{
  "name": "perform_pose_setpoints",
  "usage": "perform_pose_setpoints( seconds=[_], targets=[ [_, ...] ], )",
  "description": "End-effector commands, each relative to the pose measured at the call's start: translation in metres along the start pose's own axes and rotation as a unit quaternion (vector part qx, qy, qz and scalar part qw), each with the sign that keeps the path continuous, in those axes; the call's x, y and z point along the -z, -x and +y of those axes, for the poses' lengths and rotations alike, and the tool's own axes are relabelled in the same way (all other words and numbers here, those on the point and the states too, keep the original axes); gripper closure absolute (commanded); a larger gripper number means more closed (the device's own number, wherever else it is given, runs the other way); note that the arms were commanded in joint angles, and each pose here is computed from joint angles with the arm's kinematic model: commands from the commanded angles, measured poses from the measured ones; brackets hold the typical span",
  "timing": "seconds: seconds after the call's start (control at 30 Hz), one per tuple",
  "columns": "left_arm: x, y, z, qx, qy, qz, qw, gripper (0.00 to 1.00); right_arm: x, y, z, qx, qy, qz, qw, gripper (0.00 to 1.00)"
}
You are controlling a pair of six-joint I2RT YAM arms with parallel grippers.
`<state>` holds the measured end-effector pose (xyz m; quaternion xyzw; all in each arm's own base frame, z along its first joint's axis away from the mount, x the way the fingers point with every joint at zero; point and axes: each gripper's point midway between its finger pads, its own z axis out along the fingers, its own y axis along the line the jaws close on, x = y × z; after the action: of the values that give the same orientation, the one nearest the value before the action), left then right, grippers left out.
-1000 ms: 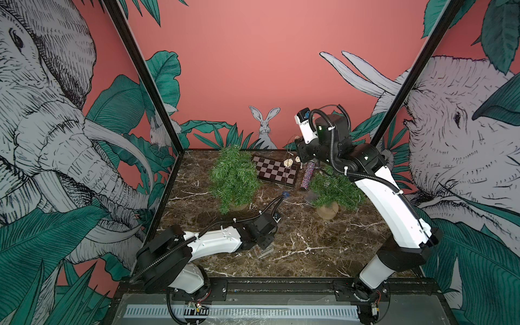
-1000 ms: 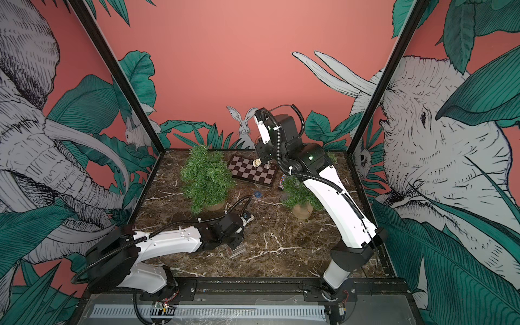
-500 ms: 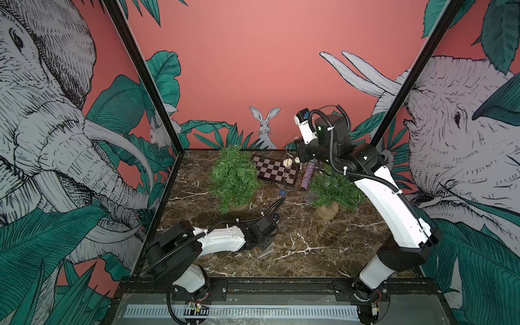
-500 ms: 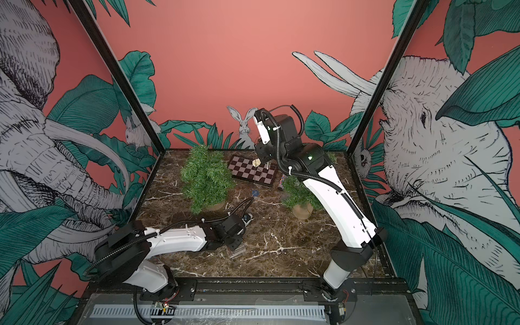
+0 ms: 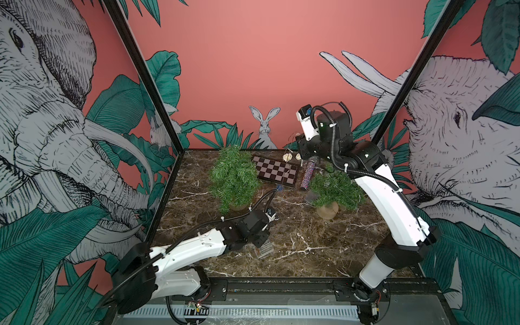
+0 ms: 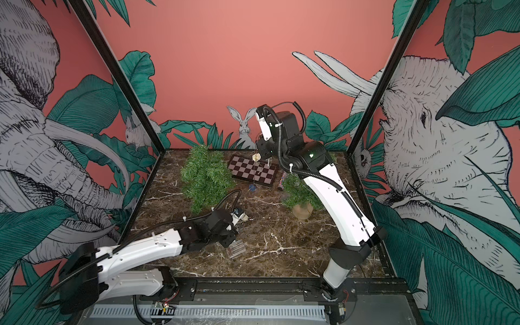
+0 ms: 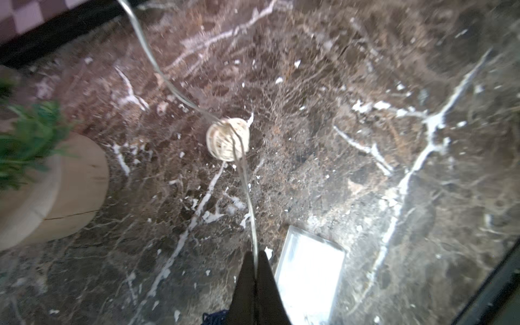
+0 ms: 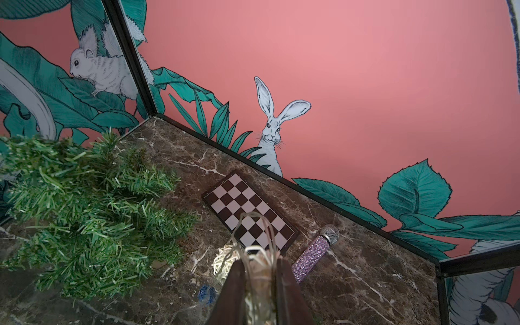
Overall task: Wrap string light around the christmas tree
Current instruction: Pick up the light string from the center of the board.
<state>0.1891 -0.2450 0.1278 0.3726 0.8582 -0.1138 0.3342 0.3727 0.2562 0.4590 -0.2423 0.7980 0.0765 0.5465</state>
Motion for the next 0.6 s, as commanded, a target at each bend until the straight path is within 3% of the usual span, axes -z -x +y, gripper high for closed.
perform_pose_setpoints(
  seconds=[0.0,0.3,0.37,0.57],
  targets=[
    [0.039,-0.006,0.018,0.001,0.028,0.01,1.0,1.0,-0.001,0.022,-0.003,-0.008,0.0,-0.032,0.999,1.0],
    [0.134,0.033,0.058,0.029,0.069,-0.065,0.995,1.0,-0.018,0.057,-0.018,0.004,-0.048,-0.073,0.996,1.0],
    [0.153,0.037,0.056,0.025,0.056,-0.088,0.994,1.0,-0.019,0.064,-0.022,0.005,-0.058,-0.085,0.995,1.0],
    [0.205,0.054,0.073,-0.002,0.092,-0.131,0.987,1.0,-0.02,0.083,-0.029,-0.01,-0.061,-0.125,0.99,1.0]
  ],
)
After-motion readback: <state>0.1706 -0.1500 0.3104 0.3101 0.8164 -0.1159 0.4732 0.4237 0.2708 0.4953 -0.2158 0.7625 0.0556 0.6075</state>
